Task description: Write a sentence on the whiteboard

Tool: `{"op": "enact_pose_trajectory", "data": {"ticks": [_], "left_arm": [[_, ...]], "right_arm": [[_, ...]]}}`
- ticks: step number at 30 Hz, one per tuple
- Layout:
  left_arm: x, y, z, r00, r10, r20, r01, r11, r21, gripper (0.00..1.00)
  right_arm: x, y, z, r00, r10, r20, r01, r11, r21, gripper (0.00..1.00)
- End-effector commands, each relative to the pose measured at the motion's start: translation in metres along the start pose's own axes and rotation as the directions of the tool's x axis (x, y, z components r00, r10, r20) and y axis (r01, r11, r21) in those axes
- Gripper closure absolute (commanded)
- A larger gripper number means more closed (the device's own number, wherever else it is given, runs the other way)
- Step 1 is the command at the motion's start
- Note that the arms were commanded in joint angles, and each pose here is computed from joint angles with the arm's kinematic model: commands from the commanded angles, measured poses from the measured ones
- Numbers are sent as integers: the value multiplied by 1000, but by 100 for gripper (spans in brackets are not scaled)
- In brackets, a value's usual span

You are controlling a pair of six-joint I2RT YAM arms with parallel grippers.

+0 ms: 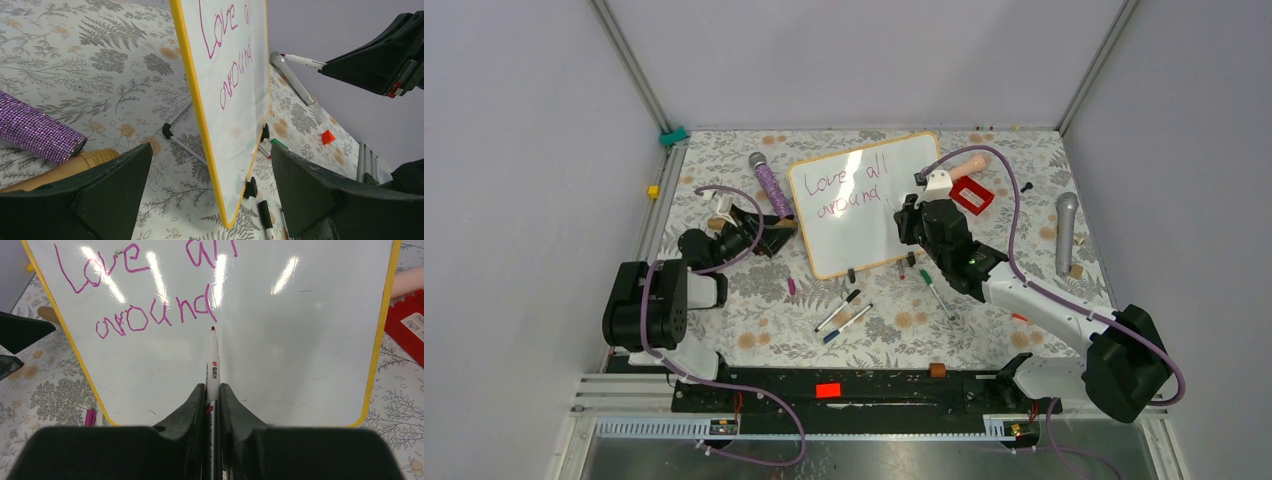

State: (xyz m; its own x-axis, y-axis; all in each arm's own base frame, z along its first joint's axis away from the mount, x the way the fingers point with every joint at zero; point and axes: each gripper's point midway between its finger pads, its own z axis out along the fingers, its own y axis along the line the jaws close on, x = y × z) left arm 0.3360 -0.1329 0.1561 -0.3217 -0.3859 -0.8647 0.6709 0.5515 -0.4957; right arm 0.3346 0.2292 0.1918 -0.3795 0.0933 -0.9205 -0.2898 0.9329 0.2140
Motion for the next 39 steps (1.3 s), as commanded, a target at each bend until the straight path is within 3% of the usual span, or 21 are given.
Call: {"op": "enact_pose_trajectory", "data": {"ticks": [1,4,12,16,23,30,39], "left_arm": [[-22,-17,9,996,80,29,-83,989,125,14],[-23,-17,9,996,84,36,-87,989,116,17],[-20,-12,19,1000,28,-11,-26,986,163,39],[-21,-12,20,999,32,-9,-30,986,165,39],[-17,-8,24,999,11,-34,-5,984,179,26],[-15,-6,32,999,-5,-54,16,979,201,24],[-9,-3,47,996,-23,-82,41,972,232,41]], "right_arm": [[-19,-1,-2,997,15,71,-15,1000,4,100],[-20,-2,-2,997,15,72,-15,1000,7,100],[-19,-2,-3,997,17,75,-17,1000,3,100],[-20,-3,-3,997,13,78,-14,1000,7,100],[-20,-3,-4,997,13,81,-14,1000,7,100],[-20,-3,-4,997,13,80,-14,1000,8,100],[-21,-3,-5,996,14,86,-15,1000,6,100]]}}
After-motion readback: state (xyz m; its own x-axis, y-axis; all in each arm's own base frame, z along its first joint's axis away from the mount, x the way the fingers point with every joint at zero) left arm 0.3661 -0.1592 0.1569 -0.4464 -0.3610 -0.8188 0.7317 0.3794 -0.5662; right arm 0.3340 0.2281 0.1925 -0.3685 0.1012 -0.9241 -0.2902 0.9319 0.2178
